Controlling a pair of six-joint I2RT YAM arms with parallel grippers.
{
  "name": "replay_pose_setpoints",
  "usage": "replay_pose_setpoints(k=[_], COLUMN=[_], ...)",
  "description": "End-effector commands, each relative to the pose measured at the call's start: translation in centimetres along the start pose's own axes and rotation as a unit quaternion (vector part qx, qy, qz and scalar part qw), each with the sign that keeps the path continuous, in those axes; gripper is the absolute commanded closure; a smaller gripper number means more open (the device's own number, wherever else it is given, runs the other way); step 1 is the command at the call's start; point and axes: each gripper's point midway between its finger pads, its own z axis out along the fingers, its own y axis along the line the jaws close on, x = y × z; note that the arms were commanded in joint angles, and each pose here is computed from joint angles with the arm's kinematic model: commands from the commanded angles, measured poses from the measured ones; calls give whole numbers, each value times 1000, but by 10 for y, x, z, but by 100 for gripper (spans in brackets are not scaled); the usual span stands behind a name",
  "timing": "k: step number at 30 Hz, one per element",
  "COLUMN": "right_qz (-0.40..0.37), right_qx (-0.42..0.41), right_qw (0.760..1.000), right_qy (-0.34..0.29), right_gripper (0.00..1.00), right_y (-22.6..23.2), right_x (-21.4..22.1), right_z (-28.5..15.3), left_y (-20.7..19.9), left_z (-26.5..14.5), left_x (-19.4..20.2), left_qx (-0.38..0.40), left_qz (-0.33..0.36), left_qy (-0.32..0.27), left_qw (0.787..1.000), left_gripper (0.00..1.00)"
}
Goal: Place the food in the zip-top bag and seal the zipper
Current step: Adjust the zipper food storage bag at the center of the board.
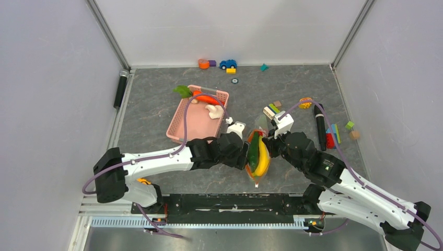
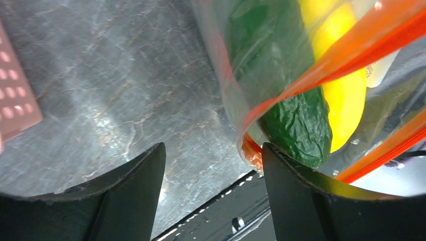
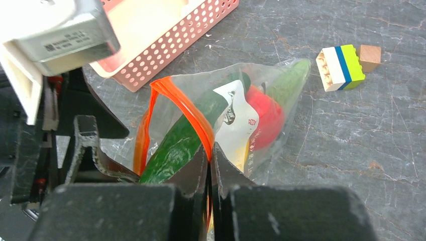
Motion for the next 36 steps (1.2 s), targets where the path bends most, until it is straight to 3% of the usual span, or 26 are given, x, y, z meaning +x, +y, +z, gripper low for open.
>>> replay_pose_setpoints(k=[1,3,8,11,14,28,36], right_qz=[5,5,5,5,5,-3,-11], right_qx=[-5,-2,3,5,14,105,50], right_qw=[999,999,999,999,999,994,998], right_qy=[-34,-34,-37,-37,-37,-25,-29], right_gripper=[95,95,95,95,95,95,93], right_y=[3,2,0,-1,-4,-35,-16], right_x=[-23,-22,-24,-24,-24,-37,-58], right_z=[-2,-2,-4,-5,-5,-16,-24], left_y=[-31,-36,-39,-38,-40,-52,-51], left_z=[8,11,16,15,8,-47,-66], left_x=[-11,-11,-12,-15,-22,-60,-74], left_qx=[57,64,63,58,64,129,134], left_qz=[-26,-26,-29,-30,-25,26,35], left_qy=[-13,-10,-7,-11,-19,-94,-126], left_qw=[998,998,998,998,997,987,982], left_gripper=[25,28,46,68,97,98,98])
